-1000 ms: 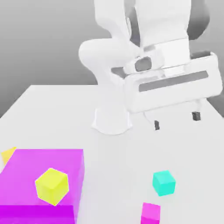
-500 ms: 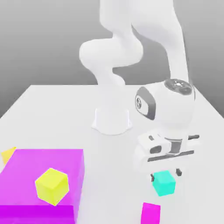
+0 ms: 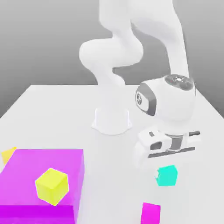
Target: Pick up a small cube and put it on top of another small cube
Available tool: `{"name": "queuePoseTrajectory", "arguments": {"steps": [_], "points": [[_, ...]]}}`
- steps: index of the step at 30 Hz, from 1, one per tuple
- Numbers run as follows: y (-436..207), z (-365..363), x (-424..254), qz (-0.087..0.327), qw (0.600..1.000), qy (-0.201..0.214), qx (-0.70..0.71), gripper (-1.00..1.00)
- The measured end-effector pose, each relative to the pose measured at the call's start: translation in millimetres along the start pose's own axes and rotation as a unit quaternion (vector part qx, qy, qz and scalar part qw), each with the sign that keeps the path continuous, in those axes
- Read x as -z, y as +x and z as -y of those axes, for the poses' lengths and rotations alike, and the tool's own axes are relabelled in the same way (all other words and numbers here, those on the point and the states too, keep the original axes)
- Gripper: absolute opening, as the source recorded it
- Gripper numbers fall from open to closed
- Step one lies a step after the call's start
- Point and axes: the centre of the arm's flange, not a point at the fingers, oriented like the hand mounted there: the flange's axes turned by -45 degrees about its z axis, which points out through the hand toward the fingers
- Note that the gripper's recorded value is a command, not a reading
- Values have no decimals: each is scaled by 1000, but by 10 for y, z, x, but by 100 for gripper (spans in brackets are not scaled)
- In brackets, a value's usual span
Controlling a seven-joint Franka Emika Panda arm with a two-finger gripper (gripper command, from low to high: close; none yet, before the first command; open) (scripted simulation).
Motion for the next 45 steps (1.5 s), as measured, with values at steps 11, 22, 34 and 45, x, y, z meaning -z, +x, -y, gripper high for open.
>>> {"name": "queuePoseTrajectory", "arguments": {"steps": [11, 22, 34, 45], "points": [[907, -1890, 493, 33, 999, -11, -1, -100], [67, -4006, 857, 43, 999, -6, -30, -100], [-2093, -4776, 659, 14, 994, 4, -104, -100], [-2435, -4618, -54, -1, 994, 2, -105, 100]]}}
